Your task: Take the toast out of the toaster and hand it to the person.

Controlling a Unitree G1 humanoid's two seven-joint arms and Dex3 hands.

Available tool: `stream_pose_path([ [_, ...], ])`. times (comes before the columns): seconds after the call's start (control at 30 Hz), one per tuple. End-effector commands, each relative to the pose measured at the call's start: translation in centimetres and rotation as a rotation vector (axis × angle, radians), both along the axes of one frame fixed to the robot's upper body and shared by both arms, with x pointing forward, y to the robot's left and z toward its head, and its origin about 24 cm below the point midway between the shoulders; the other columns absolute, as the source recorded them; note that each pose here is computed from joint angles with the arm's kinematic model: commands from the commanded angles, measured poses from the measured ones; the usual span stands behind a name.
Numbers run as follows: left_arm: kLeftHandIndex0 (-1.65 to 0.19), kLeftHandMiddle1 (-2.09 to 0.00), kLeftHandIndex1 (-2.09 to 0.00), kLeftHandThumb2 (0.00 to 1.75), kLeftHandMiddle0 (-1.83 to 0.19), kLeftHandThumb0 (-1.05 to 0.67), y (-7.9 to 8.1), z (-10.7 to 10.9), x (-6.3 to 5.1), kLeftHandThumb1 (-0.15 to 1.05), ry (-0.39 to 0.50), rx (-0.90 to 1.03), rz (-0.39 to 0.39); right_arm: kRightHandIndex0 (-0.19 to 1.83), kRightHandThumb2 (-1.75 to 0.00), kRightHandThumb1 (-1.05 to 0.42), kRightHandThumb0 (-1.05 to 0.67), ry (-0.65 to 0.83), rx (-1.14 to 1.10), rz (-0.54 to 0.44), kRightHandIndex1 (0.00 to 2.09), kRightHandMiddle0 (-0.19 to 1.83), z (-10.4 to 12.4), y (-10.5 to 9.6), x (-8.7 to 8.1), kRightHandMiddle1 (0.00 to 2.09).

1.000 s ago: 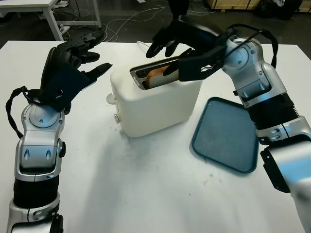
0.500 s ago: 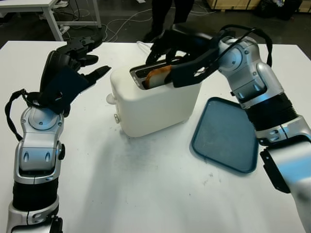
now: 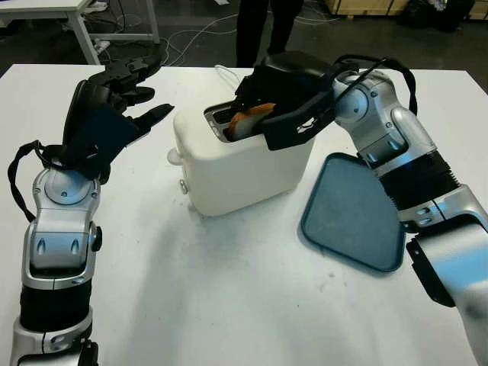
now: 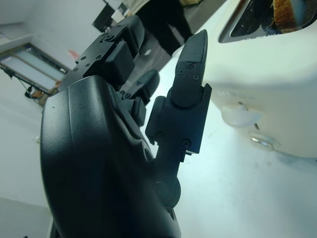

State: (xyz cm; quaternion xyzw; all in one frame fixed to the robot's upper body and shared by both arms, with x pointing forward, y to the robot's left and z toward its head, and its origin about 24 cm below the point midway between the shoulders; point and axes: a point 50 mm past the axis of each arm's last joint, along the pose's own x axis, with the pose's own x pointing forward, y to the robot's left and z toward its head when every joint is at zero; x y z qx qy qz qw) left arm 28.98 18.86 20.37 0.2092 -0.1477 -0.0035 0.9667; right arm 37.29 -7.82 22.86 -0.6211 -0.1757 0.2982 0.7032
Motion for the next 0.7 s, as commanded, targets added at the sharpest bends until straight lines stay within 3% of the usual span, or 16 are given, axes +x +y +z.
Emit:
stream_pose_path([
  [0.0,-0.59,-0.57,-0.03,0.09,-0.39,-0.38,0.1,-0.1,-0.2,0.92,-0.003,0.003,0.017,0.87,0.00,-0.67,-0.35,0.057,-0.037,0.004,1.06,1.08,-1.8,-0.1,0.0,0.09],
  [0.23,-0.58,-0.55,-0.02,0.10,-0.40,-0.38,0.1,-0.1,-0.2,0.92,-0.004,0.004,0.012,0.90,-0.01,-0.71,-0.33,0.099,-0.058,-0.003,1.24,1.17,-2.5,0.0,0.0,0.14],
  [0.4,-0.58,-0.55,-0.02,0.10,-0.40,-0.38,0.1,-0.1,-0.2,0.92,-0.001,0.001,0.011,0.95,0.00,-0.72,-0.36,0.102,-0.106,0.038,1.26,1.24,-3.4,0.0,-0.1,0.24],
  [0.47,-0.58,-0.54,-0.02,0.10,-0.40,-0.37,0.1,-0.1,-0.2,0.92,0.000,0.002,0.013,0.99,0.00,-0.73,-0.50,0.049,-0.134,0.075,1.47,1.21,-3.6,-0.1,-0.2,0.46],
  [0.5,-0.59,-0.54,-0.02,0.10,-0.40,-0.37,0.1,-0.1,-0.2,0.92,0.000,0.003,0.013,1.01,-0.01,-0.76,-0.56,0.023,-0.143,0.090,1.57,1.13,-3.7,-0.1,-0.2,0.73],
  [0.67,-0.58,-0.54,-0.02,0.09,-0.40,-0.37,0.1,-0.1,-0.1,0.92,0.000,0.005,0.006,1.15,-0.08,-0.91,-0.62,-0.130,-0.090,0.139,1.71,1.06,-3.9,-0.4,-0.1,1.36],
])
